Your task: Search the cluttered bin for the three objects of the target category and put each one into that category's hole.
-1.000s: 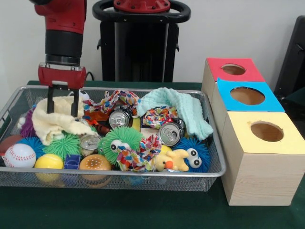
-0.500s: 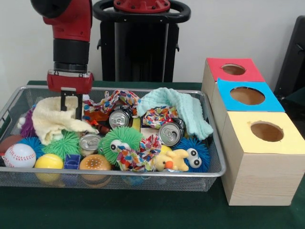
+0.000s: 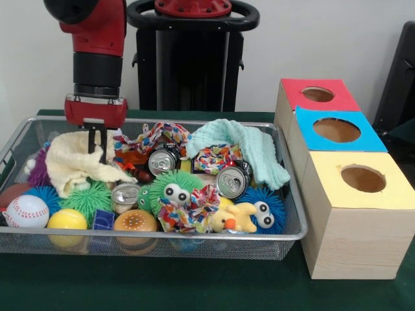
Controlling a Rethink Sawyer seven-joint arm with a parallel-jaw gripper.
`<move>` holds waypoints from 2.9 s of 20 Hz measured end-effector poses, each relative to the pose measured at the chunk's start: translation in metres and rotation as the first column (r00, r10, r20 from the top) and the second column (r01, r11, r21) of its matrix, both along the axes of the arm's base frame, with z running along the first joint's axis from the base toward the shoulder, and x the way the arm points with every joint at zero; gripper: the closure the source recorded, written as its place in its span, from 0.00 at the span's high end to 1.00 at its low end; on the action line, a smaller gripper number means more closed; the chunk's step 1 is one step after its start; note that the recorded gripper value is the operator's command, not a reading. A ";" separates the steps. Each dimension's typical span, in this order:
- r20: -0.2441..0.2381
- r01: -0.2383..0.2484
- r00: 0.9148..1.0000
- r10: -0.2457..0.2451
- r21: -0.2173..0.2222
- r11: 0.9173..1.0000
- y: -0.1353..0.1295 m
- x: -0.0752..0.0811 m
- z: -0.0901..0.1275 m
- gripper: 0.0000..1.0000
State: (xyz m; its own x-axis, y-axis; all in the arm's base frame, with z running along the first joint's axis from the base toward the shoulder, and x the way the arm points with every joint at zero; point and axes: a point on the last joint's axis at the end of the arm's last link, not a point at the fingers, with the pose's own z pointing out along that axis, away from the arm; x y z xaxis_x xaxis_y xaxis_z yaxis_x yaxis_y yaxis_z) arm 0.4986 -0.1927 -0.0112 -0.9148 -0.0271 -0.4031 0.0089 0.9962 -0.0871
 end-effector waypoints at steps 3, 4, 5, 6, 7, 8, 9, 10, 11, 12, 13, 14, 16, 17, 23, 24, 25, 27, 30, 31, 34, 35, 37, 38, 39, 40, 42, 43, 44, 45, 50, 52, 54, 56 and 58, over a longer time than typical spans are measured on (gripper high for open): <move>-0.004 -0.016 1.000 0.016 -0.004 1.000 0.003 0.001 0.001 0.00; -0.004 -0.026 1.000 0.026 -0.006 1.000 0.004 0.002 0.002 0.00; -0.001 -0.046 0.999 0.046 -0.010 0.999 0.010 0.006 0.006 0.00; 0.003 -0.055 0.998 0.055 -0.011 0.998 0.013 0.009 0.008 0.00; 0.008 -0.065 0.998 0.065 -0.012 0.998 0.017 0.012 0.011 0.00; 0.014 -0.075 0.997 0.075 -0.013 0.997 0.022 0.016 0.013 0.00; 0.022 -0.087 0.996 0.087 -0.014 0.996 0.028 0.020 0.017 0.00; 0.027 -0.093 0.995 0.094 -0.015 0.996 0.031 0.023 0.020 0.00; 0.041 -0.113 0.993 0.114 -0.017 0.993 0.042 0.030 0.026 0.00; 0.048 -0.123 0.991 0.124 -0.018 0.992 0.047 0.034 0.029 0.00; 0.057 -0.136 0.989 0.137 -0.019 0.991 0.054 0.038 0.033 0.00; 0.062 -0.143 0.988 0.144 -0.019 0.990 0.058 0.041 0.036 0.00; 0.080 -0.166 0.983 0.167 -0.022 0.986 0.071 0.049 0.044 0.00; 0.092 -0.182 0.979 0.184 -0.023 0.983 0.082 0.053 0.051 0.00; 0.128 -0.221 0.967 0.222 -0.017 0.975 0.116 0.061 0.075 0.00; 0.132 -0.224 0.966 0.224 -0.015 0.975 0.120 0.061 0.077 0.00; 0.136 -0.224 0.965 0.223 -0.010 0.975 0.126 0.061 0.080 0.00; 0.147 -0.215 0.966 0.211 0.010 0.977 0.140 0.060 0.087 0.00; 0.157 -0.192 0.970 0.183 0.040 0.981 0.154 0.058 0.094 0.00; 0.160 -0.181 0.972 0.171 0.053 0.982 0.159 0.058 0.096 0.00; 0.163 -0.148 0.978 0.132 0.093 0.985 0.174 0.056 0.101 0.00; 0.160 -0.137 0.980 0.118 0.110 0.985 0.182 0.054 0.103 0.00; 0.155 -0.127 0.982 0.107 0.129 0.984 0.192 0.053 0.104 0.00; 0.151 -0.118 0.984 0.095 0.145 0.982 0.200 0.052 0.104 0.00; 0.149 -0.109 0.985 0.086 0.157 0.982 0.206 0.052 0.104 0.00; 0.148 -0.104 0.986 0.080 0.163 0.981 0.209 0.051 0.104 0.00; 0.146 -0.089 0.987 0.062 0.182 0.979 0.216 0.051 0.104 0.00; 0.145 -0.085 0.988 0.058 0.184 0.979 0.217 0.051 0.104 0.00; 0.145 -0.083 0.988 0.057 0.184 0.979 0.216 0.051 0.103 0.00; 0.145 -0.081 0.988 0.054 0.184 0.980 0.215 0.051 0.103 0.00; 0.142 -0.045 0.990 0.019 0.184 0.982 0.195 0.051 0.102 0.00; 0.139 -0.020 0.990 -0.006 0.183 0.983 0.181 0.050 0.100 0.00; 0.136 -0.002 0.990 -0.023 0.182 0.983 0.171 0.049 0.099 0.00; 0.133 0.023 0.990 -0.048 0.181 0.983 0.157 0.048 0.098 0.00; 0.133 0.047 0.989 -0.072 0.181 0.982 0.144 0.047 0.098 0.00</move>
State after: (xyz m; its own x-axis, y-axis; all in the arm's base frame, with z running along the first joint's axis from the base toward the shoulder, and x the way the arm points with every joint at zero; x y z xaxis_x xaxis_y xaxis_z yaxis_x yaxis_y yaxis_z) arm 0.5452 -0.0492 0.0864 -0.8478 0.1089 -0.5190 0.0684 0.9930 0.0965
